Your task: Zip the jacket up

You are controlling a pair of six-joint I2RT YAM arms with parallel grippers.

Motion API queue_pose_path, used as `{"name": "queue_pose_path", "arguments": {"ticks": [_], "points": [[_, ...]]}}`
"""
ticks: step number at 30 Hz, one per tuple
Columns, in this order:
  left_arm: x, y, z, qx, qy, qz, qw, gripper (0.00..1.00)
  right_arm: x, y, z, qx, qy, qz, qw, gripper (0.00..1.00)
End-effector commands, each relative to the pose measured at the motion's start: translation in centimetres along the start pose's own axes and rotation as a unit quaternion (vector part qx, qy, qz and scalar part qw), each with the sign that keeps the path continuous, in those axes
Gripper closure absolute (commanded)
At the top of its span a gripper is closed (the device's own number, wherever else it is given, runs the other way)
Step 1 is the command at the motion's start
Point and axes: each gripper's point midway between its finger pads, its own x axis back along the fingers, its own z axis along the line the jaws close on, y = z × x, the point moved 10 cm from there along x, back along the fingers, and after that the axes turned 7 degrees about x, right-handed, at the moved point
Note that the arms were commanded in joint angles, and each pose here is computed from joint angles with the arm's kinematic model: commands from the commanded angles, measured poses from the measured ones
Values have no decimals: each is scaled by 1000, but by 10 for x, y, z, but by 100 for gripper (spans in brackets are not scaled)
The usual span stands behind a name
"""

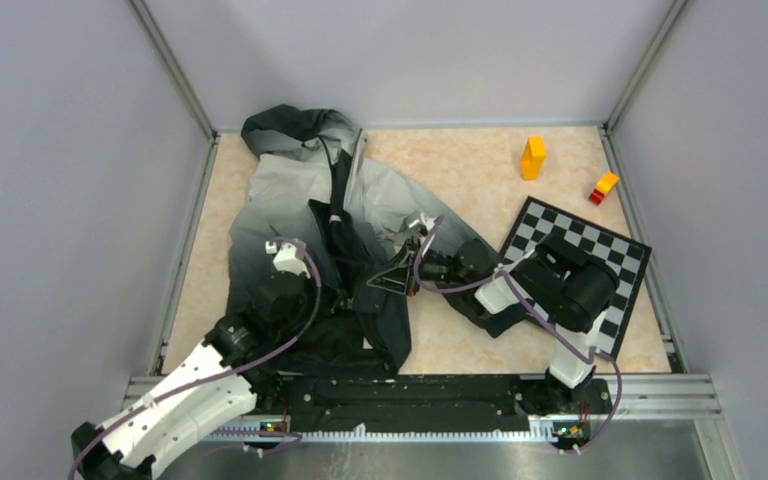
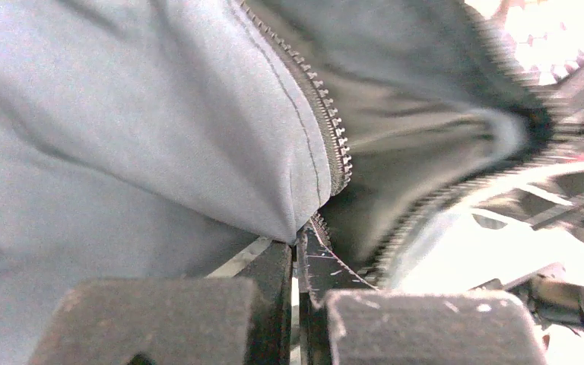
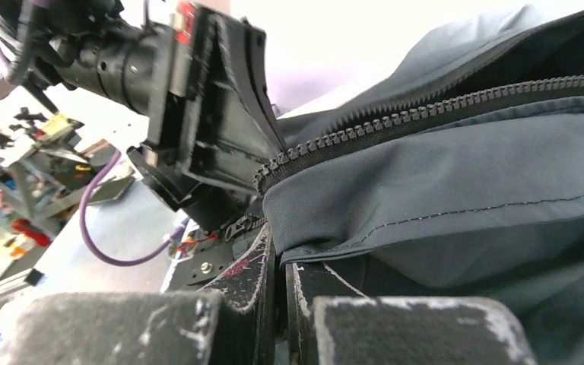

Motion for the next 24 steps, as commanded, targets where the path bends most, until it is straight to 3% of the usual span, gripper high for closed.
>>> {"name": "queue_pose_path", "arguments": {"ticks": [1, 6, 13, 24], "points": [[20, 18, -22, -79, -149, -54, 984, 100, -15, 14, 13, 17, 79, -43, 996, 100], [44, 30, -36, -162, -209, -49, 963, 100, -17, 7, 9, -15, 76, -37, 996, 100], [47, 38, -47, -245, -190, 20, 951, 100, -17, 10, 13, 3, 96, -30, 995, 100], [59, 45, -49, -237, -188, -1, 953, 100, -4, 21, 30, 133, 122, -40, 983, 100]]}}
